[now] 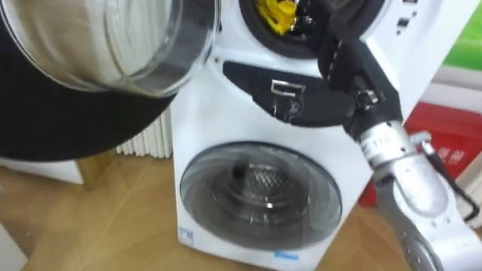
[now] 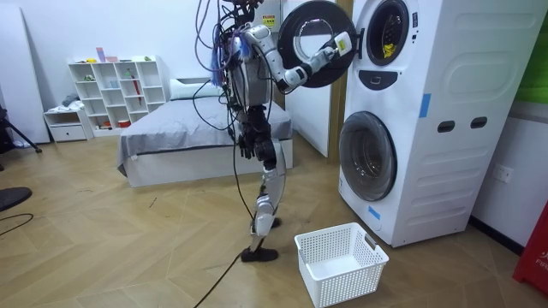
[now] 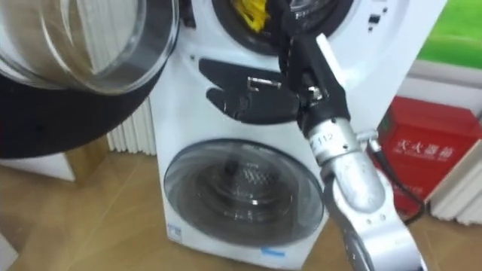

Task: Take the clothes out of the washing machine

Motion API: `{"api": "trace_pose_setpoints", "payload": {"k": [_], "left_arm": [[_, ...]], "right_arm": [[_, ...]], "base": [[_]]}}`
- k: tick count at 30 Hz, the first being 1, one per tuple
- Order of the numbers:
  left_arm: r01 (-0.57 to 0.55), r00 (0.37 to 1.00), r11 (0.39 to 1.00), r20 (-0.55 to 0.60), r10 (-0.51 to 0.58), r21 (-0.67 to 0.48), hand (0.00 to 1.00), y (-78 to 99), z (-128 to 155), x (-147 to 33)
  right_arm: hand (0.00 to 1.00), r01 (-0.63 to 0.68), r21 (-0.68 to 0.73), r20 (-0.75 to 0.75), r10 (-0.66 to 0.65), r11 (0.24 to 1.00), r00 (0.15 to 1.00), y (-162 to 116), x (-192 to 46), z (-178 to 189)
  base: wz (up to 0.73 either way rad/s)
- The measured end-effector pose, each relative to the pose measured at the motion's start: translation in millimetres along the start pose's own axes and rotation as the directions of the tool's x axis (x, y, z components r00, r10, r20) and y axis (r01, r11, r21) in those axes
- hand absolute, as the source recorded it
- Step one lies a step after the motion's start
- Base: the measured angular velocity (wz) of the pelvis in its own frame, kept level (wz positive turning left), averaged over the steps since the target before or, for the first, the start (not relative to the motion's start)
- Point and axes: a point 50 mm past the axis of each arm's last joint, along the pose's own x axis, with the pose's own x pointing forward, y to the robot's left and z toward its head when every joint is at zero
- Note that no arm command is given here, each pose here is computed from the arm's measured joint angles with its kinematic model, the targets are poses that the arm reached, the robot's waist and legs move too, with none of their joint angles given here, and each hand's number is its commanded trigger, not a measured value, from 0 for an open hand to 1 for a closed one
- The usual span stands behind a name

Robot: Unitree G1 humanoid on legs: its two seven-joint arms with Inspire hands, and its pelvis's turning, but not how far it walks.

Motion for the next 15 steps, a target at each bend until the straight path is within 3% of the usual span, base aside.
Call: {"api": "trace_pose_setpoints", "payload": {"k": [2, 6, 15], "left_arm": [[-0.002, 1.0, 1.0, -0.027, 0.001, -0.014, 0.0, 2.7, -10, -0.7], [-0.002, 1.0, 1.0, 0.007, 0.002, -0.03, 0.0, 7.7, -1, 0.9], [-0.071, 0.972, 0.996, 0.221, 0.079, -0.046, 0.0, 36.1, 72, 3.3]], "right_arm": [[0.0, 0.003, 0.013, -0.01, -0.003, 1.0, 1.0, 0, 0, -1], [0.0, 0.027, 0.034, -0.011, -0.027, 0.999, 1.0, 0, 0, 0], [0.0, 0.073, -0.059, -0.01, -0.073, 0.996, 0.997, -9, -1, -1]], "base": [[-0.18], [-0.1], [-0.03]]}}
